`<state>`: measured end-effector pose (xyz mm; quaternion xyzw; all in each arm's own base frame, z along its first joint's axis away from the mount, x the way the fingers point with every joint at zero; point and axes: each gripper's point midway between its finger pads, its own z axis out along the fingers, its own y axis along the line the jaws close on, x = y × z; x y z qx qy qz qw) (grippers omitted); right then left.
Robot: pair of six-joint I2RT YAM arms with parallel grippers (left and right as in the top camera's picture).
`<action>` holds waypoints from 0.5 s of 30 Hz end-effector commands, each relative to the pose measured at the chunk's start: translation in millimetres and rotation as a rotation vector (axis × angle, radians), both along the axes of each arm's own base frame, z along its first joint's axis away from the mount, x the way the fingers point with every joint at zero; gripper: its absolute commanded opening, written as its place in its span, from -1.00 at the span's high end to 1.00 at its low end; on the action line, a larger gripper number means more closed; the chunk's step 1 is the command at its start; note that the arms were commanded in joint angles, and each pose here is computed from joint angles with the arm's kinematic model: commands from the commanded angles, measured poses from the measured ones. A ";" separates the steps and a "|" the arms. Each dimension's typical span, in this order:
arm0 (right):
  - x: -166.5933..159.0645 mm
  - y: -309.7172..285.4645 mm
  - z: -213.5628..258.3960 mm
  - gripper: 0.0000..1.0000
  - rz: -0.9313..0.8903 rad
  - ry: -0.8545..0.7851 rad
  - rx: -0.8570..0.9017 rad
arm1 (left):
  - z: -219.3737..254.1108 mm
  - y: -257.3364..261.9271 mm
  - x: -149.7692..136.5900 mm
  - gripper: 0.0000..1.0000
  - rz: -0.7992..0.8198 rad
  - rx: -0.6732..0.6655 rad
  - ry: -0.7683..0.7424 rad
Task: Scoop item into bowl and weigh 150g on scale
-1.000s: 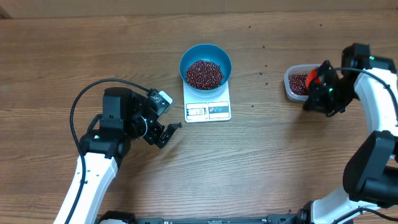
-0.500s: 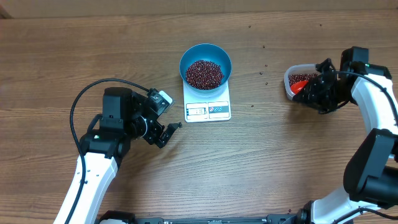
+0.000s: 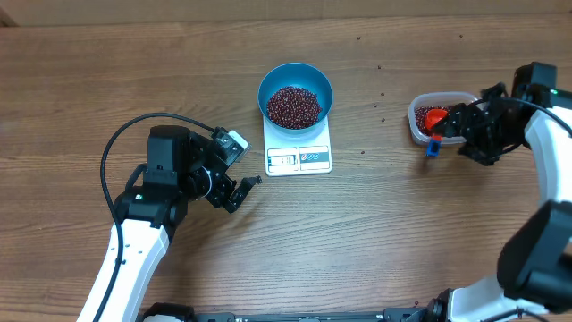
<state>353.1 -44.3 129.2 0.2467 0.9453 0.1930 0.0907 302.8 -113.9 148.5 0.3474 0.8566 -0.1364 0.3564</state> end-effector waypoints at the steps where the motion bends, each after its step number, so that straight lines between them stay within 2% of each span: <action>1: -5.9 -7.6 61.5 -0.64 -0.087 -0.133 -0.072 | 0.6 -0.2 0.6 -1.00 0.007 -0.003 0.000; 3: -22.4 -5.1 89.3 -0.74 -0.132 -0.181 -0.091 | 0.6 -0.2 0.6 -0.99 0.007 -0.003 0.000; 5: -44.2 -6.3 105.3 -1.00 -0.209 -0.209 -0.123 | 0.6 -0.2 0.6 -1.00 0.007 -0.003 0.000; 10: -76.5 -1.2 71.2 -1.00 -0.440 -0.172 -0.057 | 0.7 -0.3 0.6 -1.00 0.007 -0.003 0.001; 14: -64.4 17.5 35.2 -1.00 -0.472 -0.205 0.101 | 0.7 -0.3 0.6 -1.00 0.007 -0.004 0.000; 15: -59.9 18.5 17.7 -0.86 -0.512 -0.201 0.138 | 0.7 -0.3 0.6 -0.99 0.007 -0.004 0.000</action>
